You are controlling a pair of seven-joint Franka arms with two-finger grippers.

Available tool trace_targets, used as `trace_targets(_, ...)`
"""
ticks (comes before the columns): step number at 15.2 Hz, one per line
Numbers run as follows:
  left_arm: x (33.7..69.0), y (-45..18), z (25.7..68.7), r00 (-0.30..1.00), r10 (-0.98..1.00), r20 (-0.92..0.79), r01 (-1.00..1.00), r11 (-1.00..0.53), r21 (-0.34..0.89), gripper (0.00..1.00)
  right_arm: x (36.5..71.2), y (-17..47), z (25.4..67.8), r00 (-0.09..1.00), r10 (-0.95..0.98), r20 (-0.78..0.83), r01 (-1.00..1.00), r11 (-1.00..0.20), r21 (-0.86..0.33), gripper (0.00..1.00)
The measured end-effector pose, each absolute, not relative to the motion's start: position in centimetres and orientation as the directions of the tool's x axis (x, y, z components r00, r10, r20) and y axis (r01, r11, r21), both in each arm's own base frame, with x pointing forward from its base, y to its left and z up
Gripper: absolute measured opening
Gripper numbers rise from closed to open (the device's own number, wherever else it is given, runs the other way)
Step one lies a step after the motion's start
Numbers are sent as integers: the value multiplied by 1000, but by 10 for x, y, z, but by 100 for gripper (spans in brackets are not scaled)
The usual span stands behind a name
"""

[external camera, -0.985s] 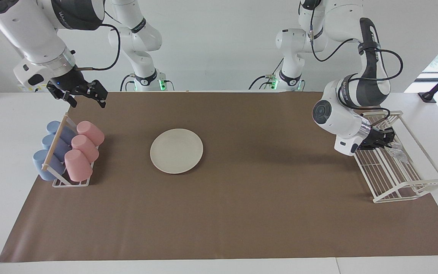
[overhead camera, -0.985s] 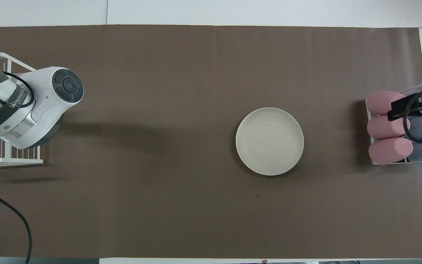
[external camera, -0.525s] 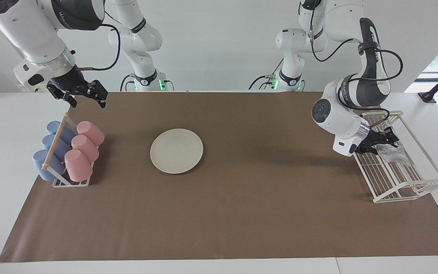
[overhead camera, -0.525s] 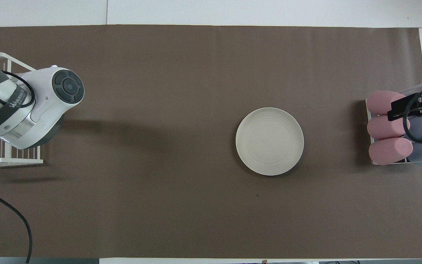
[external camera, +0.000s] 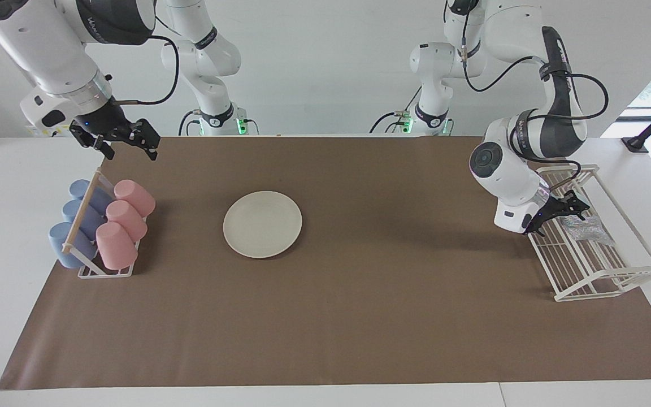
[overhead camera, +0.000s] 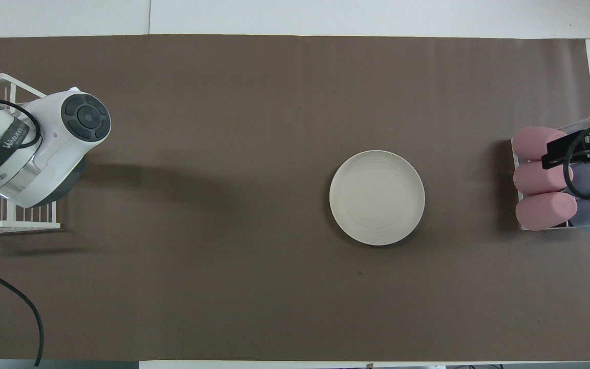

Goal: Wipe plate with sponge

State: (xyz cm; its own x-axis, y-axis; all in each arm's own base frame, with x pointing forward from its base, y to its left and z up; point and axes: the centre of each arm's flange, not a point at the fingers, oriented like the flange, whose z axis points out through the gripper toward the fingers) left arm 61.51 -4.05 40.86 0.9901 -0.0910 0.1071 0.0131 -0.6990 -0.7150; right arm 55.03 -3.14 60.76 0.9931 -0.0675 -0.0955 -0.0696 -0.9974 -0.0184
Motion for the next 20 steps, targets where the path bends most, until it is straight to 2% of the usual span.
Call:
trace_targets(5,628,-59,466,973,123,194,196,-888,-417,100,550,-31,608,993,-68,-96,-70,-997,-18,100)
trace_targets(10,616,-63,533,946,280,164,306,-938,-164,100,550,-31,608,993,-68,-96,-70,-997,-18,100)
trace_targets(15,562,-57,599,972,230,52,234,-967,-103,100,550,-31,608,993,-68,-96,-70,-997,-18,100)
trace_targets(18,534,-63,619,989,147,-26,145,-988,-57,100,550,-31,608,993,-68,-96,-70,-997,-18,100)
trace_targets(20,527,-59,624,992,108,-59,108,-994,1,100,550,-31,608,993,-68,-96,-70,-997,-18,100)
